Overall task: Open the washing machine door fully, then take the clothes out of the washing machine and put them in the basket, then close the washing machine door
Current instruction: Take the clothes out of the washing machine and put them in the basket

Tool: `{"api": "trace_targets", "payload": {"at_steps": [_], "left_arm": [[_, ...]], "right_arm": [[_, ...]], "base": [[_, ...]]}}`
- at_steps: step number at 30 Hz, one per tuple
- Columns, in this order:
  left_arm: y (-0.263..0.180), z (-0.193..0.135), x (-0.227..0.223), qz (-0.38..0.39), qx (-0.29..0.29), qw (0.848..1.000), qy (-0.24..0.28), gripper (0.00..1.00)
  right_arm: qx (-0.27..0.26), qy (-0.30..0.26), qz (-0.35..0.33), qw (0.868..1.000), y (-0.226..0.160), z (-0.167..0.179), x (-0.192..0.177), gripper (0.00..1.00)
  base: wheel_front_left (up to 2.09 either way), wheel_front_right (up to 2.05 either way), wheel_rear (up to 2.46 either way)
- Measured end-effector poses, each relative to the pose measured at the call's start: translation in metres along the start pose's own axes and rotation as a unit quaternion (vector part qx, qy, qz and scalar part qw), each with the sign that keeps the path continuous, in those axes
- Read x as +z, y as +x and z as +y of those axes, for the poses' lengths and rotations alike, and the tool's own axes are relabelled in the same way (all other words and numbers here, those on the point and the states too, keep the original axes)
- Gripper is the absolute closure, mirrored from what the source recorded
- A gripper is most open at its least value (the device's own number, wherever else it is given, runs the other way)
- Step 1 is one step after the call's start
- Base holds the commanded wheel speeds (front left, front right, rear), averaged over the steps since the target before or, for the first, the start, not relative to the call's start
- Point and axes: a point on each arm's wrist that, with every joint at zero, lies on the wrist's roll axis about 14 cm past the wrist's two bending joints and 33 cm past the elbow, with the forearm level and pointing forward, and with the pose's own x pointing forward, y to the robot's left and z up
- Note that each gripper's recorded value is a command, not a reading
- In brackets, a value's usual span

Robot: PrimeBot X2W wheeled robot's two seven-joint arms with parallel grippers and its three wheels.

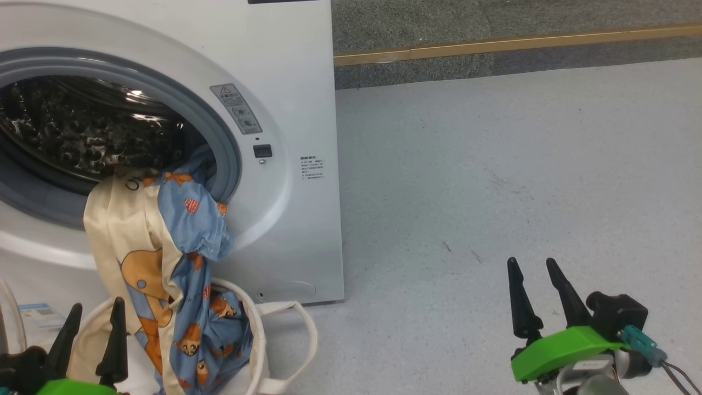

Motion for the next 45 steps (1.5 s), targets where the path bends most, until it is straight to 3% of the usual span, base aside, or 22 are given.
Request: {"api": "trace_targets", "payload": {"at_steps": [17, 23, 35, 45], "left_arm": [[0.003, -0.001, -0.006, 0.012, 0.0, 1.0, 0.004, 0.0], [0.014, -0.002, -0.023, 0.054, -0.003, 0.999, 0.008, 0.0], [0.12, 0.001, -0.034, 0.113, -0.008, 0.994, 0.009, 0.0], [0.197, -0.001, -0.069, 0.19, 0.009, 0.982, -0.001, 0.0]], "right_arm": [[-0.005, 0.001, 0.003, 1.0, 0.0, -0.003, -0.002, 0.0], [-0.005, 0.002, 0.01, 1.0, 0.003, -0.004, -0.007, 0.0], [-0.017, -0.007, 0.028, 0.999, 0.027, -0.022, -0.019, 0.0], [-0.042, -0.027, 0.049, 0.998, 0.043, -0.052, -0.033, 0.0]], "base": [[0.0, 0.0, 0.0], [0.0, 0.0, 0.0], [0.0, 0.0, 0.0], [0.0, 0.0, 0.0]]}}
